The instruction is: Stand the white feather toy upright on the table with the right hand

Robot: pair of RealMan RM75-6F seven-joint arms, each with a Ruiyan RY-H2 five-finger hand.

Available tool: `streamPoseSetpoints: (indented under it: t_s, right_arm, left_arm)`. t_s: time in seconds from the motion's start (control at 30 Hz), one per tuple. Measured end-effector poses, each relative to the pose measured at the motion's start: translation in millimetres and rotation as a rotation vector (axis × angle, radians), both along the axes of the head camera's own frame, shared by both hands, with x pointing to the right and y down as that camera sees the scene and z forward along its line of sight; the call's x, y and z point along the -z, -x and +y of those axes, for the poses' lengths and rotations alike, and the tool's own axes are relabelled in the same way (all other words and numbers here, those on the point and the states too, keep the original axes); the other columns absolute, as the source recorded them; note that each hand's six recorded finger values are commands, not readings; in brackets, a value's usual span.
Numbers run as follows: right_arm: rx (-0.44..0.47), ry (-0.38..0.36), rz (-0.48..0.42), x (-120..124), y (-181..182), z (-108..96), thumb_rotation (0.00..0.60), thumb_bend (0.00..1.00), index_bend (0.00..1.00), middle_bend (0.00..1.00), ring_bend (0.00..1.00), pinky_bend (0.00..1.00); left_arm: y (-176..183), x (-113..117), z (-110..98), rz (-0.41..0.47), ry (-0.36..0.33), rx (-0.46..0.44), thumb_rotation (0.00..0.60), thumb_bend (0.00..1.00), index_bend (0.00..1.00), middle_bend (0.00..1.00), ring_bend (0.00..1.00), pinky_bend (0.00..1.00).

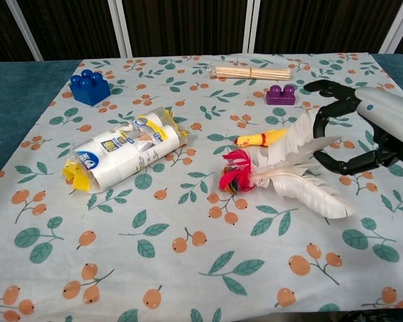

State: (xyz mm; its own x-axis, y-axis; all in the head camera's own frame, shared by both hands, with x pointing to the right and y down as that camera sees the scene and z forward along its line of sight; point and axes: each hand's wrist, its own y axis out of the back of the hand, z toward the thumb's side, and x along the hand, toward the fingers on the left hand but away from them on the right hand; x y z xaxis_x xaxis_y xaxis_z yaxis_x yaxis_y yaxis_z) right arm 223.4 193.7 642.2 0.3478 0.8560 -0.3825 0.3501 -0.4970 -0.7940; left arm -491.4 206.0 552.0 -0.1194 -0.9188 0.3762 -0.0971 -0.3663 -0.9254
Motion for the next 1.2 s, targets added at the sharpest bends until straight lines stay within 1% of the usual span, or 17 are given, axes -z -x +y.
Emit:
streamPoseSetpoints:
  t_s: [0.17,0.3,0.8,1.0,1.2]
  right_arm:
    - [0.018,-0.034,0.038,9,-2,-19,0.6,0.36,0.66,0.03,0.05,0.15]
    - [0.019,-0.043,0.056,16,-6,-30,0.6,0.36,0.66,0.03,0.05,0.15]
    - [0.073,-0.082,0.107,28,2,-51,0.6,0.36,0.68,0.03,0.05,0.15]
    - [0.096,-0.092,0.118,32,9,-52,0.6,0.36,0.68,0.03,0.05,0.15]
    - [0.144,-0.089,0.124,32,21,-41,0.6,0.36,0.68,0.03,0.05,0.15]
  left_arm:
    - [0,0,0,0.001,0.0,-0.001,0.6,0.32,0.04,0.06,0.01,0.05]
    - [0,0,0,0.0,0.0,-0.001,0.6,0.32,0.04,0.06,0.01,0.05]
    - [0,0,0,-0.001,-0.001,-0.001,0.6,0.32,0.04,0.06,0.01,0.05]
    - [0,0,0,-0.002,0.0,0.0,0.6,0.32,0.04,0.06,0.01,0.05]
    - [-1,0,0,-0.002,0.0,-0.002,0.6,0.32,0.04,0.06,0.01,0.05]
